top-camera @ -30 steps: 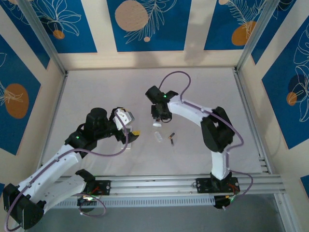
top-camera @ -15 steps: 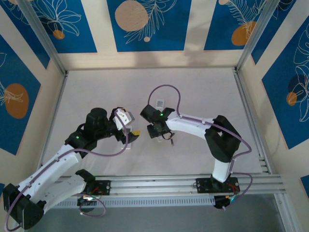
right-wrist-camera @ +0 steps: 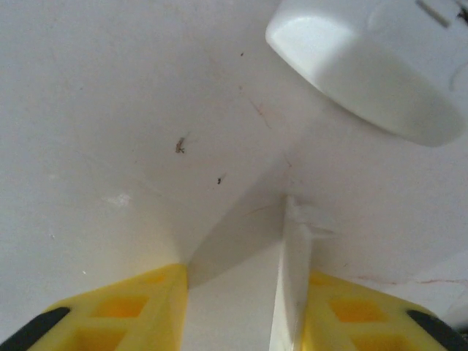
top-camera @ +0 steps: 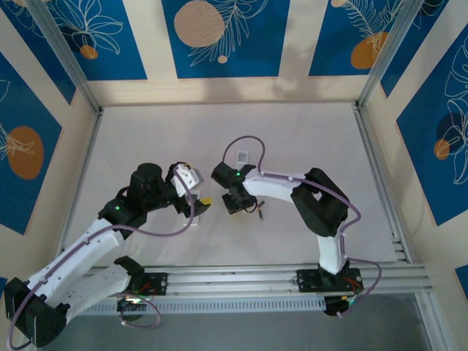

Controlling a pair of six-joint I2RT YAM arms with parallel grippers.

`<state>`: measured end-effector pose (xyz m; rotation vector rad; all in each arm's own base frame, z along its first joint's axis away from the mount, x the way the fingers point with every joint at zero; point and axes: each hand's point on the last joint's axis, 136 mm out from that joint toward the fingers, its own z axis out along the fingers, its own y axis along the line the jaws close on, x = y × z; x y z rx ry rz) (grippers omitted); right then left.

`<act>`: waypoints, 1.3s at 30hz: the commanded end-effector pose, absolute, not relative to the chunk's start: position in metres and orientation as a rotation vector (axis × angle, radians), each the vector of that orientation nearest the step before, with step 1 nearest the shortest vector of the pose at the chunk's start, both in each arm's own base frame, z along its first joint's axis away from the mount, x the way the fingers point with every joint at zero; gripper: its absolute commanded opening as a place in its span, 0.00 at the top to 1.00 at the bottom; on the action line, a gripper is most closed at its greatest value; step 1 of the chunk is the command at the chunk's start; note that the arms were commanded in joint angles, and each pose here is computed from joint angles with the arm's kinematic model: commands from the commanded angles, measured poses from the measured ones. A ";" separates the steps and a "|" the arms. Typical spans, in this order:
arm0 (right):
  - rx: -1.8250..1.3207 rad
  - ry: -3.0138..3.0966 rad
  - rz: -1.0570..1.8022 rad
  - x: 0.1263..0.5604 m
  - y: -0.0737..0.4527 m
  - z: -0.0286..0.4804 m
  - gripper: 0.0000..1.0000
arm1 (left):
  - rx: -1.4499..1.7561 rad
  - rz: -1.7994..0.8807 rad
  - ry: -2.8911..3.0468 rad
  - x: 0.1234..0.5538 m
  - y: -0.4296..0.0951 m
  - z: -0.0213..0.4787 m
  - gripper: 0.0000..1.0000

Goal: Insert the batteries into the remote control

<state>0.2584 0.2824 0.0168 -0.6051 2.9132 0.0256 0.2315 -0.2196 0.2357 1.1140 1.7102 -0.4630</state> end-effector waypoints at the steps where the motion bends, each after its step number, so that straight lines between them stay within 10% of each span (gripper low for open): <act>1: -0.619 2.972 -0.049 0.248 0.273 0.002 0.66 | 1.120 -0.448 1.690 0.233 -0.220 0.238 0.00; 11: -0.465 2.890 0.267 0.263 0.288 0.064 1.00 | 1.011 -0.487 1.749 0.239 -0.218 0.242 0.00; 22: -0.362 2.260 0.958 0.287 0.285 0.227 0.99 | -0.099 -1.129 2.178 0.292 -0.241 0.271 0.12; 39: -0.857 1.706 0.705 0.264 0.299 0.263 0.98 | -0.038 -1.252 2.317 0.266 -0.305 0.283 0.35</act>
